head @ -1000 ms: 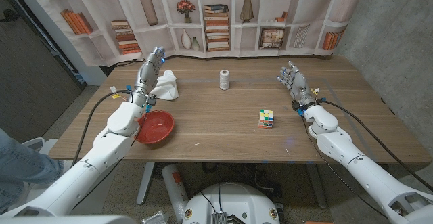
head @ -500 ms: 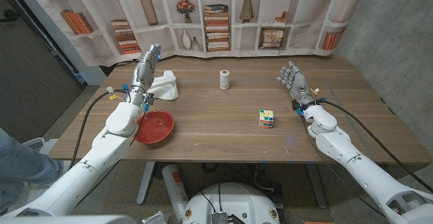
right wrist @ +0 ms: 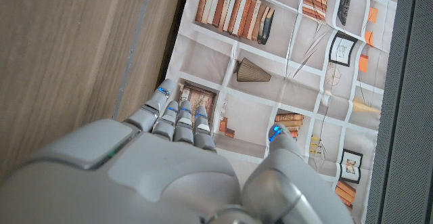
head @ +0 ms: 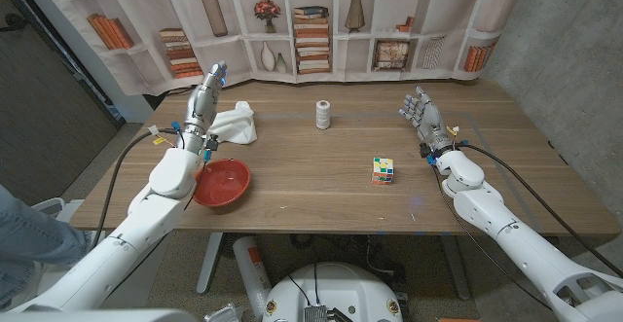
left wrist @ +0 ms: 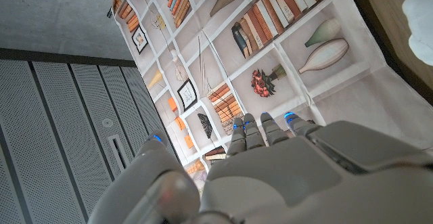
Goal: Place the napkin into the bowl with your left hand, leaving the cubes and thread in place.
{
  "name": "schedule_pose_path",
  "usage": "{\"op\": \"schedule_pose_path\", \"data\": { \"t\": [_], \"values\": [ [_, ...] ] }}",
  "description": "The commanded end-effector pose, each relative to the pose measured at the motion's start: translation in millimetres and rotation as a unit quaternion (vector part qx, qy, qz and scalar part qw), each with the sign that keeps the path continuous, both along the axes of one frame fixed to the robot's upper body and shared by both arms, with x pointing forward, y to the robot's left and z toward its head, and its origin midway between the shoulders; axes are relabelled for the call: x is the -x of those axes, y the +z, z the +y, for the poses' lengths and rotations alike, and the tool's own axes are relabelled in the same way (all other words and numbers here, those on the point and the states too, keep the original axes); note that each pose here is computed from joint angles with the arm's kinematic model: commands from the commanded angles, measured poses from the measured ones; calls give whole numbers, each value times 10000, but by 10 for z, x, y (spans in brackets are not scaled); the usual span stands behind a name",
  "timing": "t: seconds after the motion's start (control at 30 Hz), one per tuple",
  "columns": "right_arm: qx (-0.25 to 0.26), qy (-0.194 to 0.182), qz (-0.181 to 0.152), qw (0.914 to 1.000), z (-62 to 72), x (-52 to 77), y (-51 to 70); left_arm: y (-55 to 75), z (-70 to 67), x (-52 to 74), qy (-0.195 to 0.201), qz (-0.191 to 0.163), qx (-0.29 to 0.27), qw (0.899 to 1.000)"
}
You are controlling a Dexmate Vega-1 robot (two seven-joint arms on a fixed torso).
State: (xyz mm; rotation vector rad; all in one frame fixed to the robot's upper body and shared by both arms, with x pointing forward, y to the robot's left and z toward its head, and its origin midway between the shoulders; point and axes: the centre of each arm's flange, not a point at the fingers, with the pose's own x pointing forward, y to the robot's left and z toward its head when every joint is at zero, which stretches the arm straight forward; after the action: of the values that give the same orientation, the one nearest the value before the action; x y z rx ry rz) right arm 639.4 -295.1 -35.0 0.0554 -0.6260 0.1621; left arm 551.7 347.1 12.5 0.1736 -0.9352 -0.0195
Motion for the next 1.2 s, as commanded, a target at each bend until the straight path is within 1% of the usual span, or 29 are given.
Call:
{"op": "schedule_pose_path", "data": {
  "t": [0.03,0.13,0.23,0.43,0.6,0.8,1.03,1.2],
  "values": [
    [5,15,-4,10000,1,-2,-25,-5,91,109,354,-19,-139,9993],
    [-31,10,-2,10000,1,7,-31,5,108,144,523,-30,-213,9984],
    [-1,5,-22,10000,2,18,-33,12,125,170,612,-38,-245,9978],
    [6,-2,-30,10000,10,33,-47,31,163,194,693,-84,-261,9972],
    [-20,-21,-21,10000,7,34,-55,68,209,207,888,-105,-324,9955],
    [-26,-34,-9,10000,4,40,-63,81,250,228,1067,-142,-347,9936],
    [15,-22,-16,10000,9,31,-68,87,299,265,1262,-146,-392,9911],
    [-57,14,9,10000,28,3,-75,99,346,320,1483,-188,-426,9879]
  ]
}}
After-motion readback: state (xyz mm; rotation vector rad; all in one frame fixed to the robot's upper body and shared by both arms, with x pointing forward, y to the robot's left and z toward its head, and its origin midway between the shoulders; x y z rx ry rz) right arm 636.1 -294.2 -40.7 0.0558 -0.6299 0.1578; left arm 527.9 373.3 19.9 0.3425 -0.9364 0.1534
